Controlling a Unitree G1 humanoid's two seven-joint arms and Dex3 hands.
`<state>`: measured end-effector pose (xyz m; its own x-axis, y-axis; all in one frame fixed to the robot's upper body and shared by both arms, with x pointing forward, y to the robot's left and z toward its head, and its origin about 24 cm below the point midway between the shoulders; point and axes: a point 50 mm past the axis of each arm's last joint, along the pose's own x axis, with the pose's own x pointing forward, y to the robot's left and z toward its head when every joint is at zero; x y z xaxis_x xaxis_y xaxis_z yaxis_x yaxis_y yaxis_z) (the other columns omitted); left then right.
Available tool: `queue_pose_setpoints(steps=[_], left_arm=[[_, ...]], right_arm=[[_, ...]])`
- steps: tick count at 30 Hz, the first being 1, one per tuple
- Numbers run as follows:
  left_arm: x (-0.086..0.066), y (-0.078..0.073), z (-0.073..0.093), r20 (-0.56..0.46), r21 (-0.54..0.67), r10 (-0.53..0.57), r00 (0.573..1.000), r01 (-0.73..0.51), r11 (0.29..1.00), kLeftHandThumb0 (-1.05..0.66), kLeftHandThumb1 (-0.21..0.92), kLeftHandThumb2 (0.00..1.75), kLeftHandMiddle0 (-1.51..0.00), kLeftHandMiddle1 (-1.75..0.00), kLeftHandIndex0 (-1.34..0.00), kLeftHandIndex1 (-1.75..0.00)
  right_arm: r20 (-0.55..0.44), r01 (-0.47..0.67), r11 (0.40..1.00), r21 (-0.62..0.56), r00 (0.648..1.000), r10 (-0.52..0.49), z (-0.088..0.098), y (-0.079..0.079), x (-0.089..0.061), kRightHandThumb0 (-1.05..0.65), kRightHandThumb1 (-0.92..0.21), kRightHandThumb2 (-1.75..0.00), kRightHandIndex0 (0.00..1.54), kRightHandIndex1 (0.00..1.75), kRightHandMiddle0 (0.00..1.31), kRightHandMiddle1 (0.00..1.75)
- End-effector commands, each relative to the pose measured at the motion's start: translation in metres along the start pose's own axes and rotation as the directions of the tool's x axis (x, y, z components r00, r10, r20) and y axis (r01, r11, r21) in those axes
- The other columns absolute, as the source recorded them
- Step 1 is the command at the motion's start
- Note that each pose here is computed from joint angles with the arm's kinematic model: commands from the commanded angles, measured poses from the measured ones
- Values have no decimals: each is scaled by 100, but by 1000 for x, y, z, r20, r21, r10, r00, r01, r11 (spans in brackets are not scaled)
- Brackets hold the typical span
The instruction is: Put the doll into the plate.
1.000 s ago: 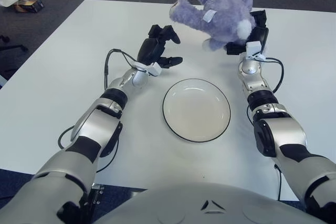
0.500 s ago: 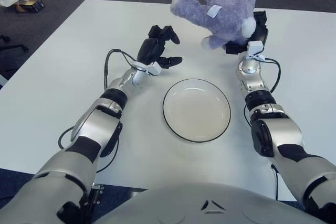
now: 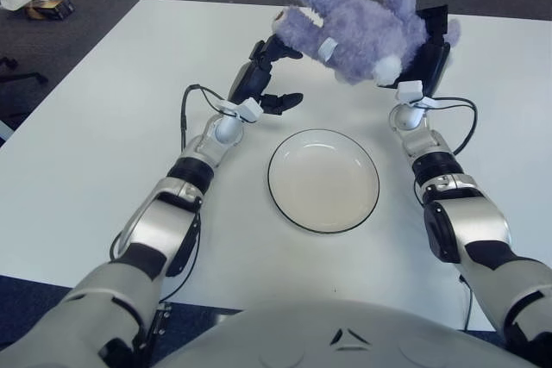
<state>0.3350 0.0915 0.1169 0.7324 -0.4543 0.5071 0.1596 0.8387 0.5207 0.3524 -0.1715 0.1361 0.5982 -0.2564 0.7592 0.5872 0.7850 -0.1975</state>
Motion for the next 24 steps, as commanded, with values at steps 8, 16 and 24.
queue_pose_setpoints(steps=[8, 16, 24], left_arm=[[-1, 19, 22, -139, -223, -116, 983, 83, 971, -90, 76, 45, 0, -121, 0, -104], [-1, 21, 25, -220, -451, -229, 948, 109, 886, -84, 71, 47, 0, -117, 0, -93], [-2, 23, 25, -276, -529, -273, 921, 92, 843, -72, 57, 69, -3, -116, 0, -91]], right_arm=[[366, 75, 968, -239, 930, 18, 2, -16, 5, -44, -31, -132, 129, 175, 60, 175], [677, 196, 874, -445, 712, 185, 4, -22, 8, -46, -34, -129, 127, 175, 59, 175], [757, 237, 821, -519, 575, 312, 6, -26, 12, -46, -34, -129, 128, 175, 59, 175]])
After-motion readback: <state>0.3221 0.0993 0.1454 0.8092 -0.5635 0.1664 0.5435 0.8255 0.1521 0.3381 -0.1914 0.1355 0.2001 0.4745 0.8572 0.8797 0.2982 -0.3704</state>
